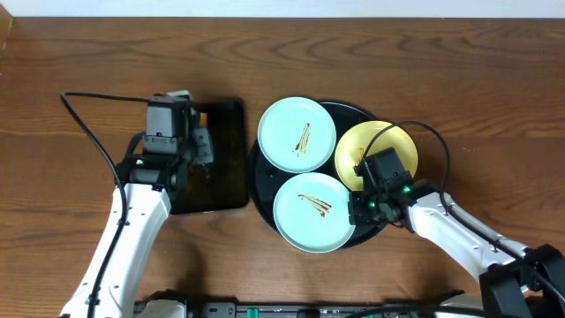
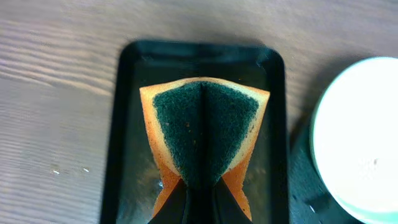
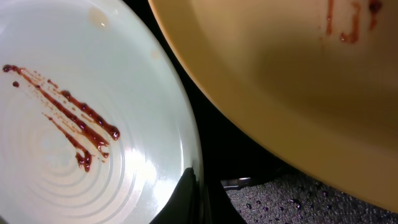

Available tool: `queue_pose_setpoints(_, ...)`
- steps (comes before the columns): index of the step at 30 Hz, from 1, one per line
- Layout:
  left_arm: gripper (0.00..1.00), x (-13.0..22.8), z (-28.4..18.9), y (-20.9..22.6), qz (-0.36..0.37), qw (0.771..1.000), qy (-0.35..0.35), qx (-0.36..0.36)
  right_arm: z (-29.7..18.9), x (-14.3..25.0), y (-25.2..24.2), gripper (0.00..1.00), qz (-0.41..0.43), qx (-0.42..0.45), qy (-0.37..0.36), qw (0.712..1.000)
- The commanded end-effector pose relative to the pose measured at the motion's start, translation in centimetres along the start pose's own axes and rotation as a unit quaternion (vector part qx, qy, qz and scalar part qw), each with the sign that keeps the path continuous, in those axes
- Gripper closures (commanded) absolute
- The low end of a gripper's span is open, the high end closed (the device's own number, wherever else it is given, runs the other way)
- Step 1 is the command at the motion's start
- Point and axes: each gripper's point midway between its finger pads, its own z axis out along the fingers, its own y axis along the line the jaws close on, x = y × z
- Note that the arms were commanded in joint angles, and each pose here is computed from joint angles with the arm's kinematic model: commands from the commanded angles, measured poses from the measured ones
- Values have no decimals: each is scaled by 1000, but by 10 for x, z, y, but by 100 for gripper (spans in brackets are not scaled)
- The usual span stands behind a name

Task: Clean dirty plates on tray and stack at the side
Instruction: 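Carry the sponge with the left gripper over the front green plate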

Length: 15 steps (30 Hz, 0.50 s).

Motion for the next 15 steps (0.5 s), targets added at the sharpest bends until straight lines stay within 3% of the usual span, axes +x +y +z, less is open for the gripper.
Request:
queue_pose_setpoints(1,93,12,-5,-26,4,997,27,76,1,0,-2,99,-5,11,2,1000)
queue_pose_setpoints(7,93,26,-6,-30,-88,990,65,85,1,1,-2,99,-5,12,3,1000)
queue_pose_setpoints(15,93,28,-9,-40,-118,984,78,113,1,1,-2,99,-4,12,4,1000)
